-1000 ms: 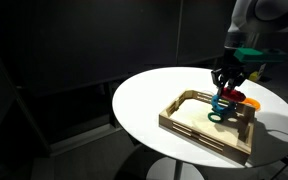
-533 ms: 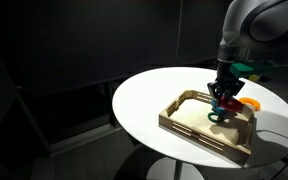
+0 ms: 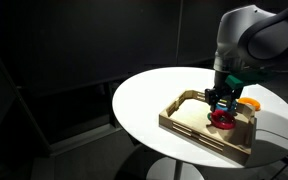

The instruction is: Put the red ring in the box

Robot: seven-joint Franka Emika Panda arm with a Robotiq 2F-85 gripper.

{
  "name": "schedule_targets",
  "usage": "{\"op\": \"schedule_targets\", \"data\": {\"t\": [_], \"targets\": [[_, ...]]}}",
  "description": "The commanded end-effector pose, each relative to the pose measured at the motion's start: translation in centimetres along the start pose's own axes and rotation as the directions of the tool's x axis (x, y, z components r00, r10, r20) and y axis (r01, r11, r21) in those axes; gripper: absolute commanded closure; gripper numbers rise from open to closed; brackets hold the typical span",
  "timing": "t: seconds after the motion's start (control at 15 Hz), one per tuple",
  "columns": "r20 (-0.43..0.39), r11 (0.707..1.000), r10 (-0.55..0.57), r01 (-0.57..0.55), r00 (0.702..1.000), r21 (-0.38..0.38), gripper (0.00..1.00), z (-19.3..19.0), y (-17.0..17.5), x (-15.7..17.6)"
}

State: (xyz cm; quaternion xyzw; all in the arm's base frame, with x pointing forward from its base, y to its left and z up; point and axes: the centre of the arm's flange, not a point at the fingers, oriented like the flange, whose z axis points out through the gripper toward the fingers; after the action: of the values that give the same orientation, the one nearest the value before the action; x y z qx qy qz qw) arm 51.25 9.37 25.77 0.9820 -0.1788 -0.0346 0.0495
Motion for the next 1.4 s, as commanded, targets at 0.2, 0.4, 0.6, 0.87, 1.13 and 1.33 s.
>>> {"op": "schedule_targets", "data": {"t": [0.2,0.4,0.6,0.87,1.13,1.33], "targets": [[0.032,0.998,0.050,-0.051,0.998,0.026,0.00,-1.5,3.6,1.1],[0.069,0.998,0.045,-0.047,0.997,0.033,0.00,-2.7,6.1,1.6],[0.094,0.999,-0.004,0.001,0.996,0.038,0.00,-4.5,8.7,1.8],[0.087,0.999,-0.032,0.029,0.996,0.037,0.00,-7.8,11.6,1.9],[0.097,1.000,0.000,-0.002,0.995,0.026,0.00,-11.3,14.3,1.4],[0.110,0.999,0.025,-0.029,0.994,0.039,0.00,-13.8,16.2,0.5]]}}
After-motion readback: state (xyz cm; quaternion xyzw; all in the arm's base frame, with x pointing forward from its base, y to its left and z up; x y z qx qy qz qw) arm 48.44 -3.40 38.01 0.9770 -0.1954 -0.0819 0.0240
